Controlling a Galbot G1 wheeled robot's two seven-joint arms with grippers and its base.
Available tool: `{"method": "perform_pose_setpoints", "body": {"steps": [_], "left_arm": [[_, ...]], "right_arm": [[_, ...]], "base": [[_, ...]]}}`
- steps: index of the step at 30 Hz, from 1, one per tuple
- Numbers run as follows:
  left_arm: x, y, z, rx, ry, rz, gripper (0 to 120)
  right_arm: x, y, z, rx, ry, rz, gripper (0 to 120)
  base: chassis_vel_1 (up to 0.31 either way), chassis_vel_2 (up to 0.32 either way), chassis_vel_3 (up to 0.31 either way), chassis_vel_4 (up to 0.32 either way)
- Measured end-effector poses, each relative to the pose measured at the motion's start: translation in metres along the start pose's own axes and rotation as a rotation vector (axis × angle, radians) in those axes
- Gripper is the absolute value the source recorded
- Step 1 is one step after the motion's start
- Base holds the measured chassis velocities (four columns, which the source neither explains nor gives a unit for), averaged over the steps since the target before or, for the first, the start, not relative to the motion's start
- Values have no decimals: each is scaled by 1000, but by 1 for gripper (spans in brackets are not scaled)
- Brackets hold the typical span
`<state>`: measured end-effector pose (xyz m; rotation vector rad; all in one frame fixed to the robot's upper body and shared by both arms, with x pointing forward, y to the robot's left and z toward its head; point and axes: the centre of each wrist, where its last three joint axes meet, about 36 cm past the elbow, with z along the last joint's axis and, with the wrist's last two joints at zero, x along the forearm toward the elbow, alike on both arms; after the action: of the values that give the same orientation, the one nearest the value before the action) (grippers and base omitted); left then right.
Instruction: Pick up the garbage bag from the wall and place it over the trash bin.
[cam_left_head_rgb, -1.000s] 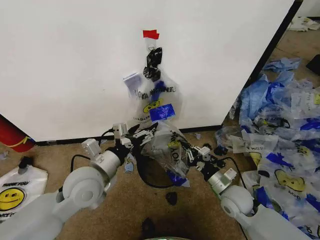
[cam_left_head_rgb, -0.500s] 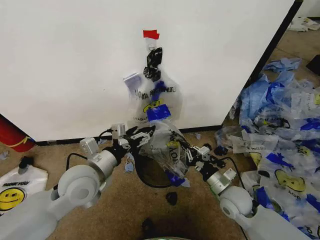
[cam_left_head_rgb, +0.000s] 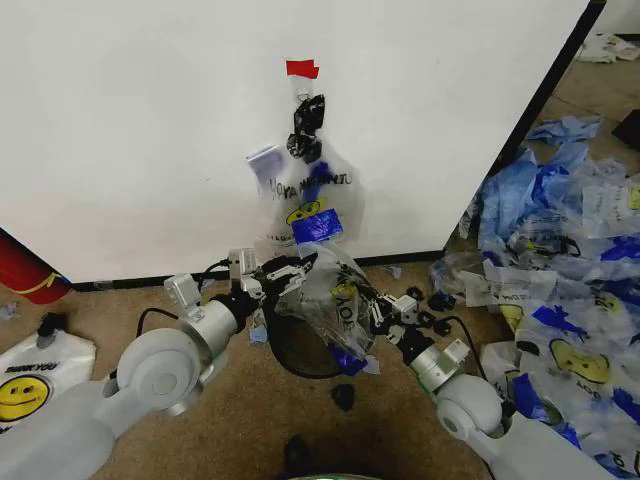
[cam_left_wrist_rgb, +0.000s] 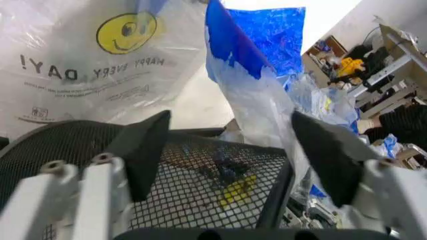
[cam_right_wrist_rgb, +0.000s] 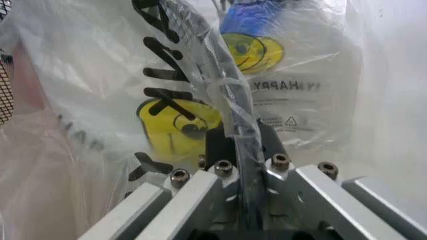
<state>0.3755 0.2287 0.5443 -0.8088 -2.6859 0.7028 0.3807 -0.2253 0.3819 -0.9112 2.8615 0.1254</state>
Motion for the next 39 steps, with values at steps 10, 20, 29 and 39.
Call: {"method": "perform_pose_setpoints", "body": {"steps": [10, 20, 29, 39], "left_arm": [[1, -2, -1, 2, 3, -1, 36], [4, -3, -3, -15, 5, -8, 0], [3, -3, 0, 38, -7, -4, 0], [8, -4, -7, 30, -20, -6, 0]], "right_arm": [[1, 2, -2, -2, -4, -4, 0], [1, 2, 0, -3, -5, 7, 0], [0, 3, 2, -3, -4, 7, 0], [-1, 5, 0, -76, -10, 16, 0]], "base": [[0, 0, 0, 0], [0, 0, 0, 0], [0, 0, 0, 0], [0, 0, 0, 0]]}}
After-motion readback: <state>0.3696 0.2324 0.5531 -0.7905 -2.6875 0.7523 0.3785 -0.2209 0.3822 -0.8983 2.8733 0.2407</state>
